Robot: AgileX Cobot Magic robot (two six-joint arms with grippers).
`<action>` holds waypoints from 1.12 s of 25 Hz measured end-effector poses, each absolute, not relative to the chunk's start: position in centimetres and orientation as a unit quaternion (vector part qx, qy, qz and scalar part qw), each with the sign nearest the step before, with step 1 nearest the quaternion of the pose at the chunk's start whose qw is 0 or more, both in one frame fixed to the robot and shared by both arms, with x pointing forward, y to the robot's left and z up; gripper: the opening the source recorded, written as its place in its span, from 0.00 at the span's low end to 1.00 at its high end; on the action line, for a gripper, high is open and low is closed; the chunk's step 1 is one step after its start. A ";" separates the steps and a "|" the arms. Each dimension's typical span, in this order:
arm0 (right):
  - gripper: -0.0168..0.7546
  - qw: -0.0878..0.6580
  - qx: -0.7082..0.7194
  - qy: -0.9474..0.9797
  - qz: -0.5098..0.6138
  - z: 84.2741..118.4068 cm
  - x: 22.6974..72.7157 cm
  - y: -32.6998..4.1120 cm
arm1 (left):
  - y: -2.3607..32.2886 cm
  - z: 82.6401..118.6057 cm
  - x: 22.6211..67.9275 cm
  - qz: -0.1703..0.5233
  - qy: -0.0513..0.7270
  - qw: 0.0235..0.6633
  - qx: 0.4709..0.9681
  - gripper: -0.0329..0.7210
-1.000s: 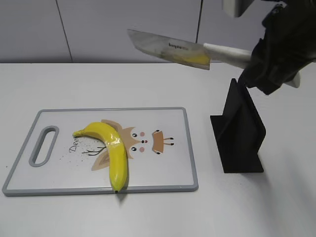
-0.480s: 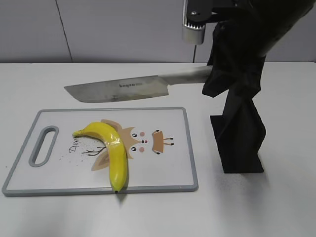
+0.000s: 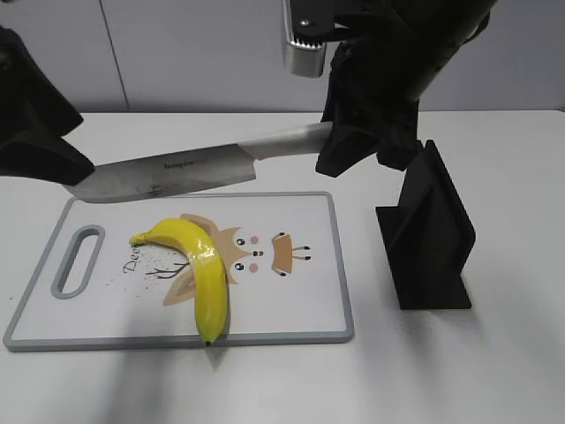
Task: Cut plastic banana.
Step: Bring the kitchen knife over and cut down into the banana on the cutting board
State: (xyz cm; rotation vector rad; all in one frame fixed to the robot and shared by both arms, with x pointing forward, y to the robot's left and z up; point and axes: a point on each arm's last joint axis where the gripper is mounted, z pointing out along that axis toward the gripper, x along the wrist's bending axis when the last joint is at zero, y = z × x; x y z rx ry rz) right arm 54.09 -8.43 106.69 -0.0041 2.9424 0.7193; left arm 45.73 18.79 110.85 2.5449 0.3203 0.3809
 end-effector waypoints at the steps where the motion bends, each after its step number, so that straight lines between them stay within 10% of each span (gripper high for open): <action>1: 0.27 0.056 -0.004 0.969 0.239 106.7 54.1 -8.4 | 18.7 110.3 46.5 0.138 0.118 0.257 0.949 0.82; 10: 0.27 0.053 -0.008 0.969 0.240 106.5 54.2 -8.3 | 17.5 105.5 51.4 0.089 0.120 0.192 0.970 0.79; 17: 0.27 0.051 -0.006 0.970 0.238 105.7 54.7 -8.0 | 17.4 105.0 51.7 0.089 0.109 0.180 0.974 0.11; 28: 0.27 0.045 -0.005 0.976 0.214 102.7 56.2 -7.6 | 16.9 102.2 53.2 0.067 0.107 0.164 0.978 0.08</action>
